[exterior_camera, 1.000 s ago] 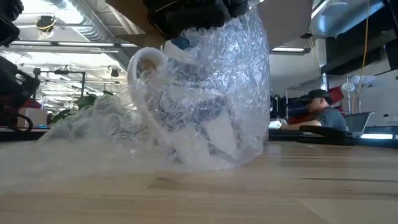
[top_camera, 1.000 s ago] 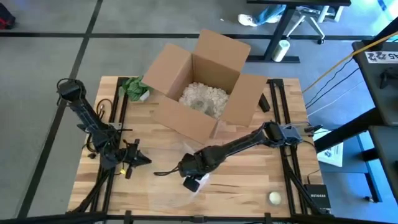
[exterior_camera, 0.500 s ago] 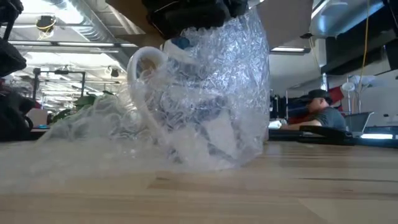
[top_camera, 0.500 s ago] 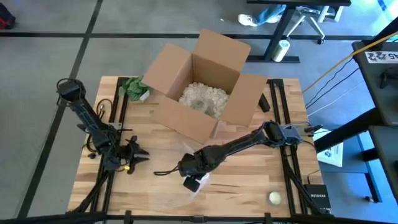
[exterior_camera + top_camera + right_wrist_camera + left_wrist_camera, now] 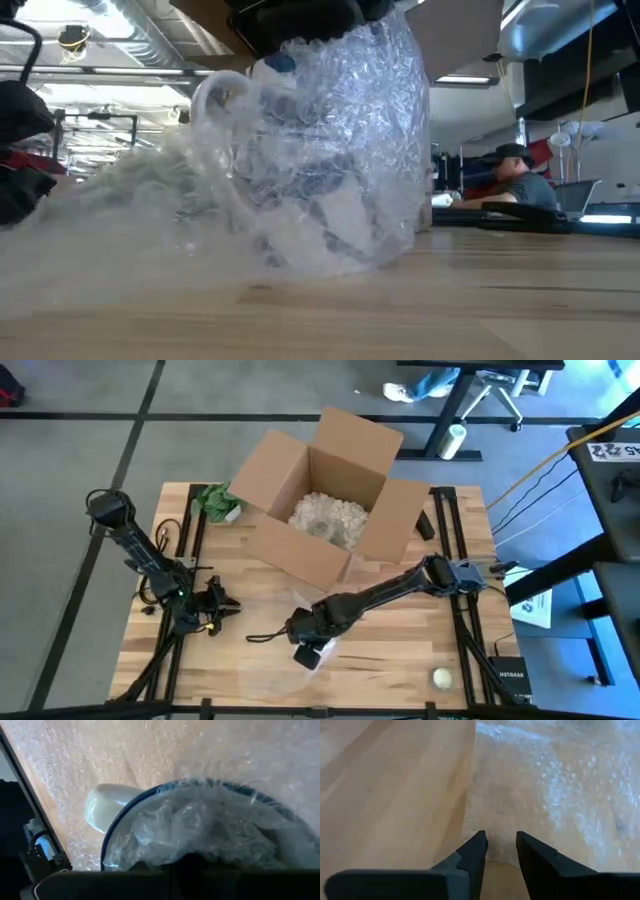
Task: Wrap mug
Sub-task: Wrap the blue mug with the bubble wrap
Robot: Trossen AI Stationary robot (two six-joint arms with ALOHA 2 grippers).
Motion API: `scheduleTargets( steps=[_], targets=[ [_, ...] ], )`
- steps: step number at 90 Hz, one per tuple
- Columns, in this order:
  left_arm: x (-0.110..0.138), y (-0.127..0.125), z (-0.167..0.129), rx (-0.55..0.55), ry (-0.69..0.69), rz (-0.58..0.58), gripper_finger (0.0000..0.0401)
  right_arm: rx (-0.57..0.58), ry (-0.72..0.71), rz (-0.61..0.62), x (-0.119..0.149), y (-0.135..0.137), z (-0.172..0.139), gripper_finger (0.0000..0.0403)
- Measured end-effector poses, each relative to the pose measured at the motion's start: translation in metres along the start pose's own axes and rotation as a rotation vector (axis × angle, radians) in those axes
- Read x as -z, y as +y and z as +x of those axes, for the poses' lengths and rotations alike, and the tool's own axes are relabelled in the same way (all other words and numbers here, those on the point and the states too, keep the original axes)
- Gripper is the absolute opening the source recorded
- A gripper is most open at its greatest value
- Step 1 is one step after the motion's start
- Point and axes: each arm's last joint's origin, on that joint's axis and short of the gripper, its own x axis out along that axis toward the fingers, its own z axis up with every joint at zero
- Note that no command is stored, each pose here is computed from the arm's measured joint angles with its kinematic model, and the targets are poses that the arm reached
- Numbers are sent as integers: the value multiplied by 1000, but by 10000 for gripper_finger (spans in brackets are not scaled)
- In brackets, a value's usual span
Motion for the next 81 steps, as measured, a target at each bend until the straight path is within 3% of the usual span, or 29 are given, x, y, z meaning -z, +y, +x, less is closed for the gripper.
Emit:
scheduleTargets(
  steps=[19,48,81],
  targets=[
    [-9,-9,10,101,-1,15,7,-18,-16,-18,-1,2,0,0],
    [-52,-44,7,267,-270,110,0,-31,-35,-32,-3,3,0,0],
    [-87,-69,18,322,-297,192,0,-13,-91,-42,-6,4,0,0]
  ],
)
